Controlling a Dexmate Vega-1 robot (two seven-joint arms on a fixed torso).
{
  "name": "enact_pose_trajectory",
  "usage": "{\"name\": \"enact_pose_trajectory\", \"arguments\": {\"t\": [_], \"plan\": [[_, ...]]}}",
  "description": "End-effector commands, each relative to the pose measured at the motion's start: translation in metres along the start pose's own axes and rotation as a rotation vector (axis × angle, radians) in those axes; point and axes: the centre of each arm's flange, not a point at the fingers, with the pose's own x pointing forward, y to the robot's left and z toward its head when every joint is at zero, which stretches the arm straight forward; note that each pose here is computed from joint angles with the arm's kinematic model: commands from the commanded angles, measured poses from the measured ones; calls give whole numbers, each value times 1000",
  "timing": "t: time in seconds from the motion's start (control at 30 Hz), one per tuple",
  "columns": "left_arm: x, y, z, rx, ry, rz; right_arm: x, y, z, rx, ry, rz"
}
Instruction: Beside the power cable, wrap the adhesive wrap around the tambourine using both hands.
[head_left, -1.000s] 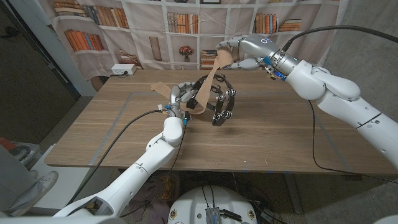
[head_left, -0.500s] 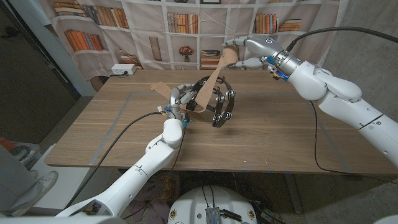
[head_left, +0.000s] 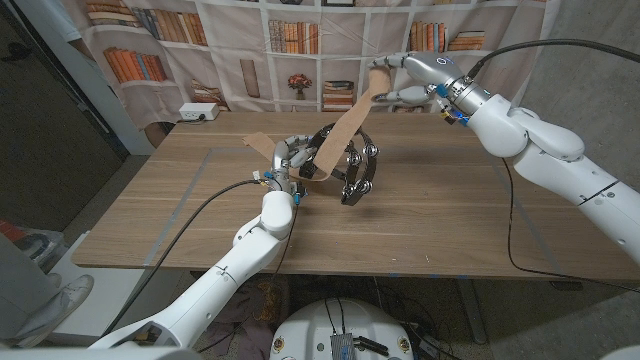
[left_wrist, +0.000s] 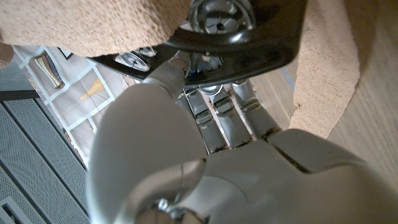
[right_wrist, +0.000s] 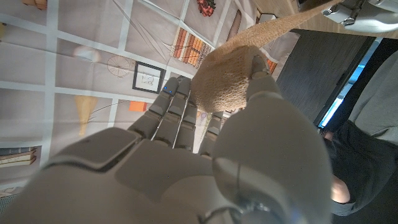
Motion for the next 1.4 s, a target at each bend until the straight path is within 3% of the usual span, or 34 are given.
{"name": "enact_pose_trajectory", "arguments": {"t": [0.03, 0.3, 0.73, 0.87, 1.2, 1.4], "plan": [[9, -2, 1, -5, -9, -26, 1, 2, -13, -13, 50, 16], [7, -3, -2, -9, 2, -24, 1, 0, -33, -12, 112, 26], [10, -4, 0, -4, -1, -38, 1, 16, -49, 59, 150, 59], [12, -5, -2, -8, -6, -62, -3, 25, -61, 102, 186, 70], [14, -9, -1, -5, -5, -66, -9, 37, -76, 113, 242, 90], [13, -8, -2, -6, -10, -72, -14, 37, -88, 115, 293, 87]]}}
